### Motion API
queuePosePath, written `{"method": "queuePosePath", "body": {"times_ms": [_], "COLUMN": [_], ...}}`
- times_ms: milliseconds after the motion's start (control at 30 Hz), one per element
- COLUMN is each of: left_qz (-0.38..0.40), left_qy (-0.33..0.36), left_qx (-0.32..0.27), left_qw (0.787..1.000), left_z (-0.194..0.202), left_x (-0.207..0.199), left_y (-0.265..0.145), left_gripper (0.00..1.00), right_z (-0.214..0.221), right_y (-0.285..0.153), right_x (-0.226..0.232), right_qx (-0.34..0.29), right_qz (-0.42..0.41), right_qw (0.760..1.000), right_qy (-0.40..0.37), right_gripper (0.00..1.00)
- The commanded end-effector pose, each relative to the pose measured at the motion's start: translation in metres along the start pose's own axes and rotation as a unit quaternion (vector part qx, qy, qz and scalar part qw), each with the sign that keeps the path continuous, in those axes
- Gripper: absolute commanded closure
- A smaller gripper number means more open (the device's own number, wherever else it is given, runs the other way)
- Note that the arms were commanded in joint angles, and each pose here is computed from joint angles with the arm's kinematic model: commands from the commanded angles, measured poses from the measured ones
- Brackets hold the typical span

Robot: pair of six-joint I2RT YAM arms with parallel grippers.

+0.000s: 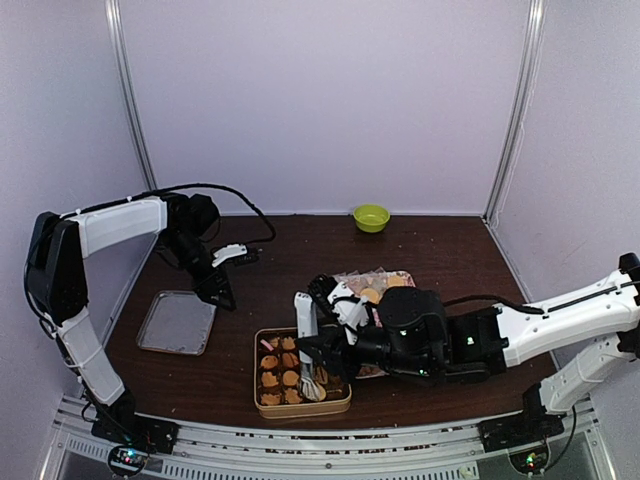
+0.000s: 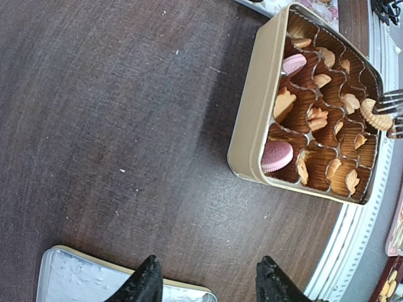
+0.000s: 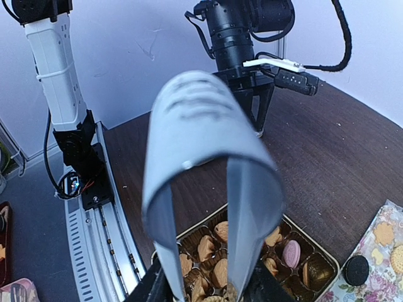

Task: Pack the cookies
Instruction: Place the fake cookies in the empty pocket of the box, then adjust the fake cookies in the empty pocket of the box.

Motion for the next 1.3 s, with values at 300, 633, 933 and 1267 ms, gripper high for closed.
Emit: {"method": "queuePosePath", "body": {"times_ms": [300,633,933,1267], "left_qz": [0.002,0.005,0.007,0.008], "left_qy": [0.008,0.006,0.006,0.006], "left_qx": [-0.007,-0.013,-0.015,-0.016], "left_qw": [1.000,1.000,1.000,1.000], "left_z": [0.000,-0.004,-0.005,-0.005], "left_x": [-0.005,-0.004,-0.005,-0.006], "left_y": [-0.006,-0.007,-0.007,-0.007], "left_gripper": [0.48,0.48,0.48,0.49], "right_z": [-0.030,-0.033,-0.037,-0.035], "right_y": [-0.015,-0.025,-0.026,-0.031], "right_x": [-0.001,-0.013,-0.006,-0.019], "right_qx": [-0.039,-0.039,-0.045,-0.056], "right_qz": [0.042,0.074,0.051,0.048], "right_qw": [0.998,0.995,0.997,0.997], "right_qy": [-0.026,-0.046,-0.039,0.006], "right_gripper": [0.69,0.75,0.82,0.63]}}
Point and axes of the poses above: each gripper's point midway between its finger pads, its own y axis out along the fingers, its own x axis along the line the jaws close on, z = x × y, the point moved 1 cm from there along -y, back along the fingers, and after that the axes turned 1 degree about -y, right-handed, at the moved point
